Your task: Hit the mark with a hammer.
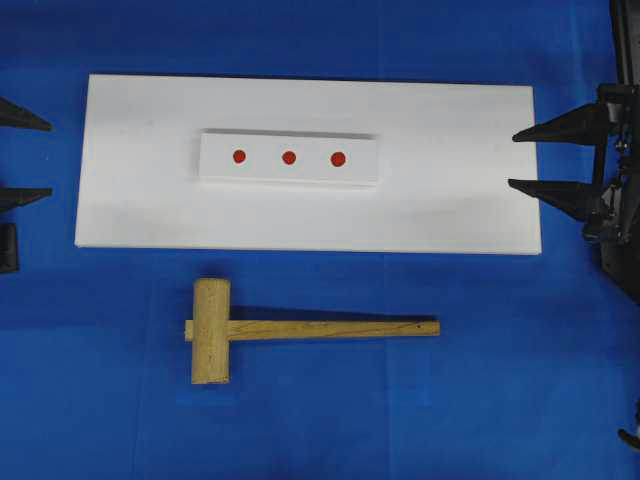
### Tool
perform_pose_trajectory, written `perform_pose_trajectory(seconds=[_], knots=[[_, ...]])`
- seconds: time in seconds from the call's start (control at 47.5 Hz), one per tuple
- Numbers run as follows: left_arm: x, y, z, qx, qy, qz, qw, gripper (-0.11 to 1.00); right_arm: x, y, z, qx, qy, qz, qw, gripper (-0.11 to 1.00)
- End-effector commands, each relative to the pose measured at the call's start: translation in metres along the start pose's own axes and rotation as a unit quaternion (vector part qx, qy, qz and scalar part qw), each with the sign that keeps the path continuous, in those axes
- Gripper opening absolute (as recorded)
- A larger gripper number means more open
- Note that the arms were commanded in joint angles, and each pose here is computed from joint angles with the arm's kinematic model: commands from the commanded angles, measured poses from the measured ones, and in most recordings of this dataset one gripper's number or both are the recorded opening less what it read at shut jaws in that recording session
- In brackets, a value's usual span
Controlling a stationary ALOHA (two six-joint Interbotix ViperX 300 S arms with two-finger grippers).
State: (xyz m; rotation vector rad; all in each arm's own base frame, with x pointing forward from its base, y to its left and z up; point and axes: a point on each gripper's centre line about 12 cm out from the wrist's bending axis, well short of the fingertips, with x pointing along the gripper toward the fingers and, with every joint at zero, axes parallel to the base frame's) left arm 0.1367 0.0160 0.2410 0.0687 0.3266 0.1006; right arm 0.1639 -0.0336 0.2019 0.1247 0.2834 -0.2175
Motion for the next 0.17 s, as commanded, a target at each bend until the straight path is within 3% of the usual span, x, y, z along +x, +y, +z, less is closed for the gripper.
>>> perform_pose_trajectory(seconds=[0.0, 0.147], knots=[[0.0007, -0.0001, 0.0042, -0.001, -0.004, -0.001, 1.0, 0.86, 0.0006, 0.0001, 0.0061, 0.002, -0.007, -0.001, 1.0, 0.54], [0.0001, 0.0002, 0.0051, -0.001, -0.006, 0.0, 1.0, 0.86, 0.0006, 0.0001, 0.0061, 0.002, -0.007, -0.001, 1.0, 0.54]])
